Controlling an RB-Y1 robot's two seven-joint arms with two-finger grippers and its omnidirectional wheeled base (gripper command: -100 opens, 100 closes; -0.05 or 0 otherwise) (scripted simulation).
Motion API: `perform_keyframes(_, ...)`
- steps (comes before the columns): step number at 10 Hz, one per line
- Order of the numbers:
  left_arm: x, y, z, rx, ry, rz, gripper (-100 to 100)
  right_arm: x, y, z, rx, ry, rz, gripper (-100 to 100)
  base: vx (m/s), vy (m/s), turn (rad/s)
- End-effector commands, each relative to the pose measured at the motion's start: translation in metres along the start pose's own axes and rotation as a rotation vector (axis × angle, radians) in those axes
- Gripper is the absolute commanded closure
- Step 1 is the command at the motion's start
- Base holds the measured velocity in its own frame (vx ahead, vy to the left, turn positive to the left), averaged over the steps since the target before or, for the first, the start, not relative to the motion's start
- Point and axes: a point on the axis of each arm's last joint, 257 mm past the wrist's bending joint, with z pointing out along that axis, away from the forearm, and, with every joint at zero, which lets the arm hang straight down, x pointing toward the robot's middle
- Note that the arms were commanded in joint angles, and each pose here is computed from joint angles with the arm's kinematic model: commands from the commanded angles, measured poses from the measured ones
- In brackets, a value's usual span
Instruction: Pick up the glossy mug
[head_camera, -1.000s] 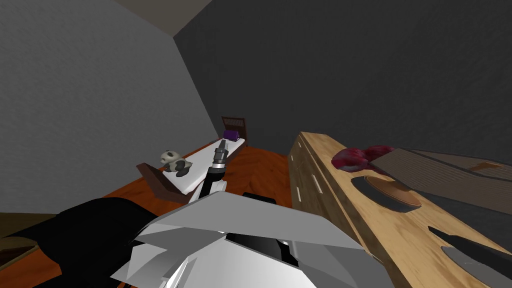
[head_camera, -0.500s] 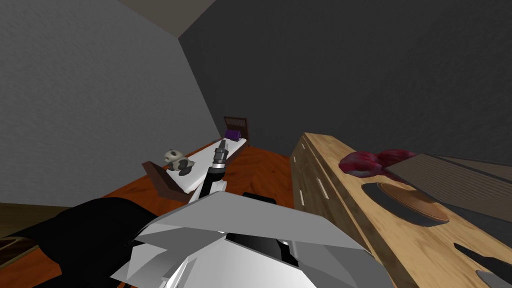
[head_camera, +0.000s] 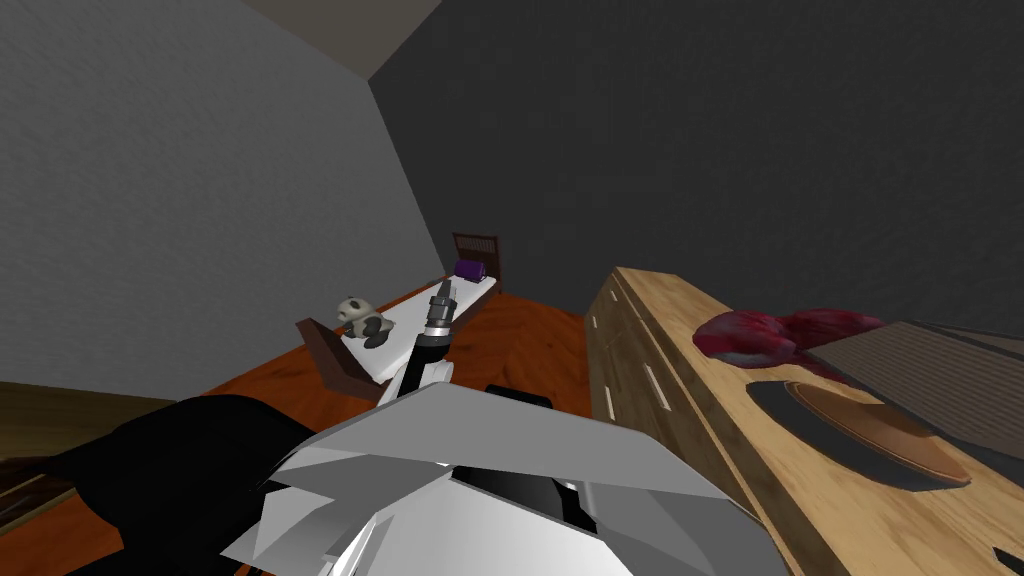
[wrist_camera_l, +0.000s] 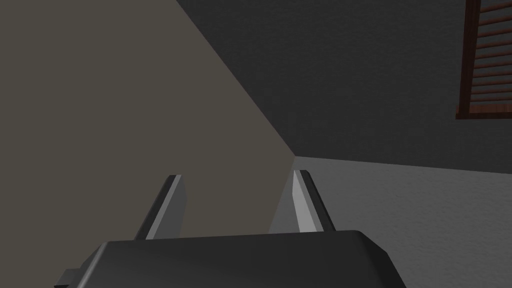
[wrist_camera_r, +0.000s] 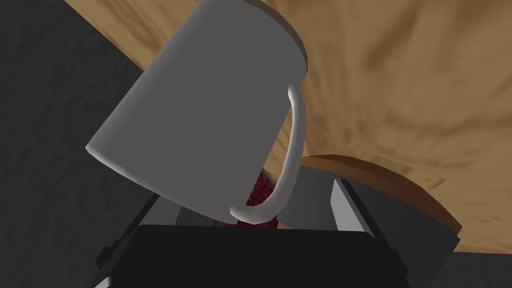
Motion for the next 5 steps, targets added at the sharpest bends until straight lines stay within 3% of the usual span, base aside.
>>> perform_keyframes(1, 0.000, 0.000, 0.000, 0.000, 0.000, 0.000, 0, 0.012, -0.013, -0.006, 0.003, 0.012, 0.006, -100, 0.050, 0.031, 0.088)
perform_keyframes(2, 0.000, 0.000, 0.000, 0.000, 0.000, 0.000, 0, 0.035, -0.022, -0.013, 0.008, 0.043, 0.016, -100, 0.062, 0.054, 0.162)
perform_keyframes(4, 0.000, 0.000, 0.000, 0.000, 0.000, 0.000, 0, 0.040, -0.037, -0.019, 0.016, 0.047, 0.016, -100, 0.034, 0.029, 0.015)
perform_keyframes(5, 0.000, 0.000, 0.000, 0.000, 0.000, 0.000, 0, 0.039, -0.031, -0.018, 0.012, 0.044, 0.017, -100, 0.005, 0.003, -0.009)
